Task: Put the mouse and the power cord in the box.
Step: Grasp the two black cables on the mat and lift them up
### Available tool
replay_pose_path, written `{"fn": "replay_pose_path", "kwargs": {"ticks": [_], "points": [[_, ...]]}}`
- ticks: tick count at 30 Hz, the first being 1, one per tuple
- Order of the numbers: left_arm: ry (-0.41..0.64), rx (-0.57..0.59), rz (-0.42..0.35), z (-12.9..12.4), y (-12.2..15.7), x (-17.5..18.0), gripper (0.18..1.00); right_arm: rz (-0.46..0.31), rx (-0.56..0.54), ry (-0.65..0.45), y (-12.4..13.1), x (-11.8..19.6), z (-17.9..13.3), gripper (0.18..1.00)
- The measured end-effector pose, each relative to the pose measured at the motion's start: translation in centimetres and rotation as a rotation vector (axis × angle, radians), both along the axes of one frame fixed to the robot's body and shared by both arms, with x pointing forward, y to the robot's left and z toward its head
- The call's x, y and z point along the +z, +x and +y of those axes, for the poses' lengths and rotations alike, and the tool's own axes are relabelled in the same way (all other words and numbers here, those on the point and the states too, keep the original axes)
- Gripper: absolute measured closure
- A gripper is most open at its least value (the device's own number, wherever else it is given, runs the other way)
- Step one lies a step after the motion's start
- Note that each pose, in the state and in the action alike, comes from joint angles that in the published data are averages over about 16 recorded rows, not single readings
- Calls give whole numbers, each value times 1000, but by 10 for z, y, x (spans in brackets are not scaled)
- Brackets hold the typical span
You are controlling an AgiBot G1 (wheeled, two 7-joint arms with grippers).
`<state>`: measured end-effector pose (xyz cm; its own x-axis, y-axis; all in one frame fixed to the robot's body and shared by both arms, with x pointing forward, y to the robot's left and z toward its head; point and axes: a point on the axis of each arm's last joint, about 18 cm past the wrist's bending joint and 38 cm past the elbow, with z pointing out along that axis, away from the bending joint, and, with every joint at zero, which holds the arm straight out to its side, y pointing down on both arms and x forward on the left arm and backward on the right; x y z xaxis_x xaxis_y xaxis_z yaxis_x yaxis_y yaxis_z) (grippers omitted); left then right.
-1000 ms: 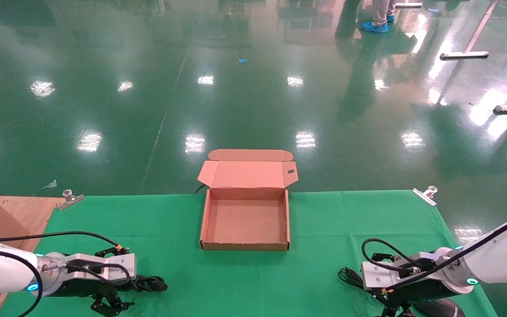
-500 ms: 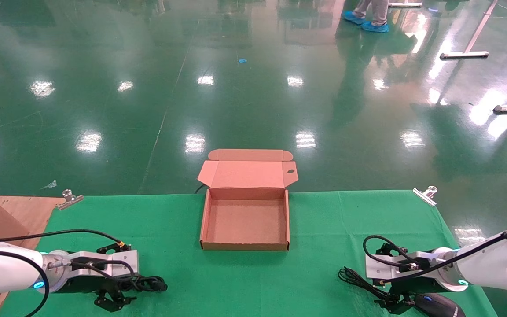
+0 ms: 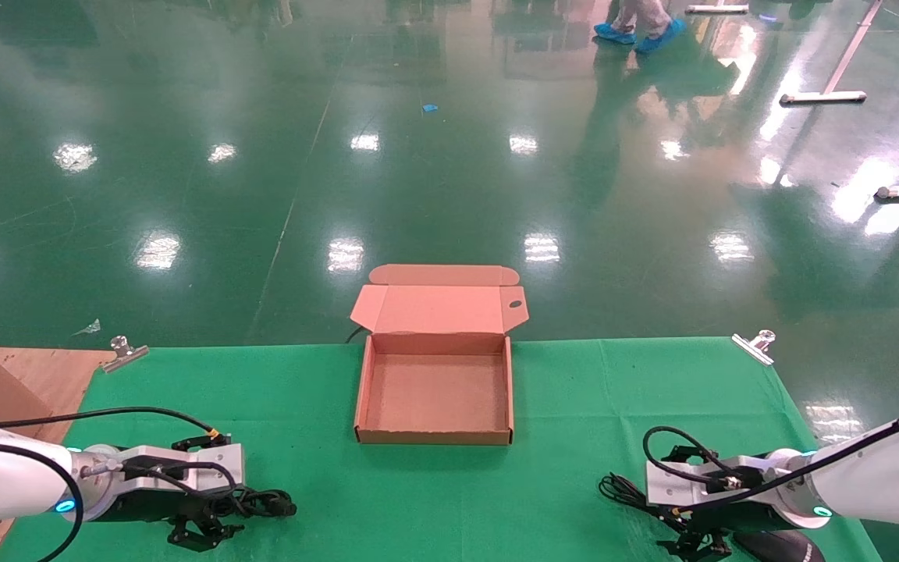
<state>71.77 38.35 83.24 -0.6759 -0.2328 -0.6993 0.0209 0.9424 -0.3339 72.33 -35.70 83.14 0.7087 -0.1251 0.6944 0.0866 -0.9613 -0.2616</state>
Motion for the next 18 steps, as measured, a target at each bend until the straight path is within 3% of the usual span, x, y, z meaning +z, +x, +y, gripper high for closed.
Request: {"fn": "replay_pose_path", "kwargs": {"ticks": [8,18], "points": [[-7,-10,7,-2,-1,2,366,1,6,12,-1,2,1,351],[-16,-18,18,-2,-4,0,594,10,5,29,-3,0,1,583]]}}
